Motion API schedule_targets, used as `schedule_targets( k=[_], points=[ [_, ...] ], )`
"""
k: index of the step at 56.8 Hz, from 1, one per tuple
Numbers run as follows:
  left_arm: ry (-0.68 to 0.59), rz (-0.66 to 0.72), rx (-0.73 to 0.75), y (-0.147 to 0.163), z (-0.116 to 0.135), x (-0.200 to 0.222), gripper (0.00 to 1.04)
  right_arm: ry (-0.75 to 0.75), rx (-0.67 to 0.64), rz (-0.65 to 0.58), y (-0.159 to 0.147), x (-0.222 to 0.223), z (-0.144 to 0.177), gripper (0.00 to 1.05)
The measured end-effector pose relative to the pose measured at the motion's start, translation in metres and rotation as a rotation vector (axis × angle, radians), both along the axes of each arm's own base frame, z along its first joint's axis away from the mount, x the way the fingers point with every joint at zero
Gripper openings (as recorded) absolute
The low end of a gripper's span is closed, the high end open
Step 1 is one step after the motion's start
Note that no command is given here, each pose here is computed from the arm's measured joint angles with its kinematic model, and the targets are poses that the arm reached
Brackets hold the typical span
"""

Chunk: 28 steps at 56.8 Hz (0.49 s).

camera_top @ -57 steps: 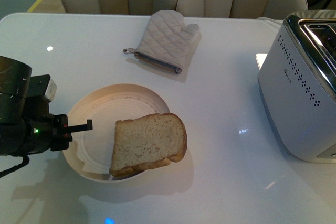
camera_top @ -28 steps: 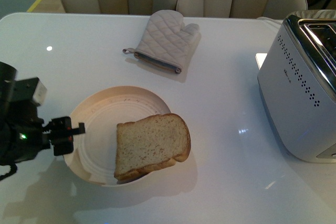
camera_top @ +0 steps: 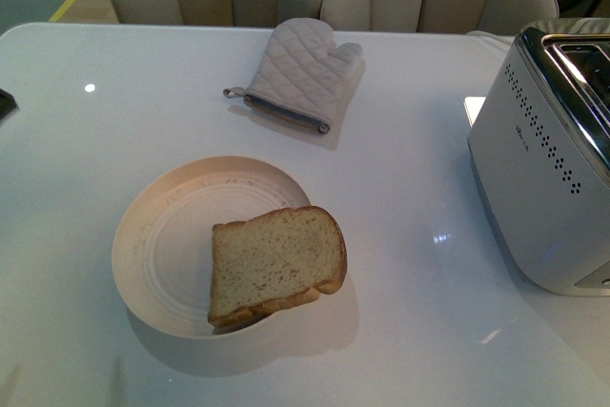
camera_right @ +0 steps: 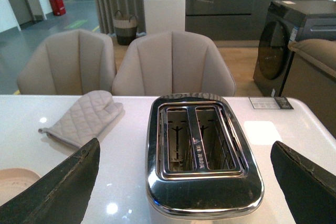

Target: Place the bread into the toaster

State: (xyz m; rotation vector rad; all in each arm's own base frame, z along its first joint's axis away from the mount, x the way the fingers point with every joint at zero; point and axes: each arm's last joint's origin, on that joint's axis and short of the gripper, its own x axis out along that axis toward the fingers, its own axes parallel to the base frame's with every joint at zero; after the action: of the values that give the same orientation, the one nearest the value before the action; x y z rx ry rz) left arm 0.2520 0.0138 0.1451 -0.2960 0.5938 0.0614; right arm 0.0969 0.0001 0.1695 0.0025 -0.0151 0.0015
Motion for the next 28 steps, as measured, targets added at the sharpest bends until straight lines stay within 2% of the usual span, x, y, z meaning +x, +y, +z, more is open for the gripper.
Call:
schedule_targets(
  k=[9, 19, 24, 25, 28],
  points=[
    [-0.114, 0.027, -0.009, 0.003, 0.039, -0.035, 0.97, 0.000, 0.000, 0.000, 0.000, 0.000, 0.000, 0.96],
    [-0.250, 0.072, -0.011, 0.003, 0.065, -0.077, 0.97, 0.000, 0.000, 0.000, 0.000, 0.000, 0.000, 0.96],
    [-0.456, 0.009, 0.089, 0.000, 0.065, -0.096, 0.85, 0.000, 0.000, 0.000, 0.000, 0.000, 0.000, 0.96],
    [-0.524, 0.004, 0.159, -0.003, 0.063, -0.106, 0.78, 0.000, 0.000, 0.000, 0.000, 0.000, 0.000, 0.96],
    [-0.558, -0.014, 0.206, -0.010, 0.057, -0.117, 0.69, 0.000, 0.000, 0.000, 0.000, 0.000, 0.000, 0.96]
  ],
)
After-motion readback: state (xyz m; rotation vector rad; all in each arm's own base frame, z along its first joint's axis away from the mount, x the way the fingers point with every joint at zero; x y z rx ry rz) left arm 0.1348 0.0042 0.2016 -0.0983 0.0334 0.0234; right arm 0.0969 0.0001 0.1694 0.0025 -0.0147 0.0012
